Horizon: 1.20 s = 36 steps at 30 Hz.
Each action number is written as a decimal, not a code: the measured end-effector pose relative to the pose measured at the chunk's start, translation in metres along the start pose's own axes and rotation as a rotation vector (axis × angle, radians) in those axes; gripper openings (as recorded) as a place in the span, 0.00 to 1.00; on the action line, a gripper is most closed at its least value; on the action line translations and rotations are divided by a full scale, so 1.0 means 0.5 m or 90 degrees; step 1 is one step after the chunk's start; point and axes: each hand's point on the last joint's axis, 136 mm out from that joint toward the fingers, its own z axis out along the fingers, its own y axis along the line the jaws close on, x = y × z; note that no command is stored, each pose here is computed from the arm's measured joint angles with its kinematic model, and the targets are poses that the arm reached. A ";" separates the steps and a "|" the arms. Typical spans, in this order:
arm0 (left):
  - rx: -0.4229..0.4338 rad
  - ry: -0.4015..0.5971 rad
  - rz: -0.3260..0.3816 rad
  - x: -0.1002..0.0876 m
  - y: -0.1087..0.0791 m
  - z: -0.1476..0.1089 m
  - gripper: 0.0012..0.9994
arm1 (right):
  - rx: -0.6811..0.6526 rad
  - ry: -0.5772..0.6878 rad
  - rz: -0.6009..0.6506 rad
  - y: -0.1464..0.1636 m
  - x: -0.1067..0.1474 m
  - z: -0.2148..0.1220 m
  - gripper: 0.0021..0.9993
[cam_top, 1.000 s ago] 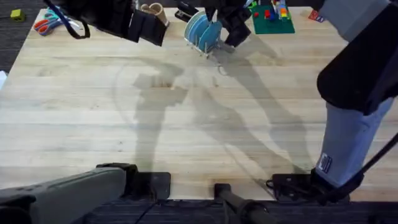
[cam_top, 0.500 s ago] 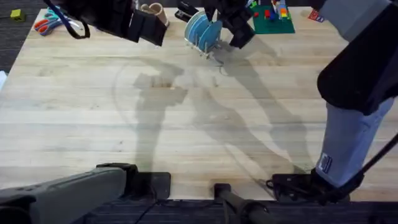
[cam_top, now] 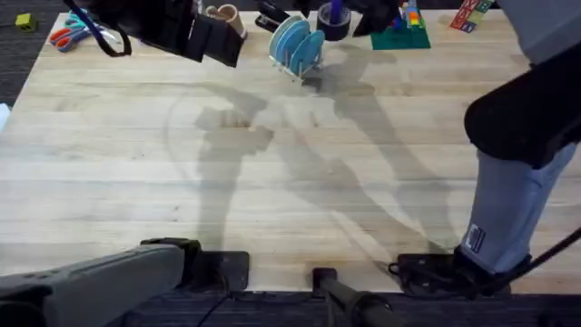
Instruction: Pick up the plates from the table one by one and place each into a slot on the dish rack.
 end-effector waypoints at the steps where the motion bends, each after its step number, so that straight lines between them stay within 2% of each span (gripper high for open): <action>1: 0.000 0.000 0.000 0.000 0.000 0.000 0.99 | -0.002 -0.002 -0.033 0.000 -0.002 -0.010 0.99; 5: 0.000 0.000 0.000 0.000 0.000 0.000 0.99 | 0.012 0.015 -0.157 -0.019 0.011 -0.042 0.99; 12: 0.000 0.000 0.000 0.000 0.000 0.000 0.99 | 0.032 0.054 -0.259 -0.060 0.044 -0.095 0.99; 18: 0.000 0.000 0.000 0.000 0.000 0.000 0.99 | 0.005 0.023 -0.286 -0.069 0.042 -0.165 0.99; 23: 0.000 0.000 0.000 0.000 0.000 0.000 0.99 | 0.003 0.024 -0.301 -0.114 0.076 -0.223 0.99; 30: 0.000 0.000 0.000 0.000 0.000 0.000 0.99 | 0.028 0.065 -0.321 -0.174 0.134 -0.237 0.99; 36: 0.000 0.000 0.000 0.000 0.000 0.000 0.99 | 0.018 0.090 -0.334 -0.173 0.163 -0.245 0.99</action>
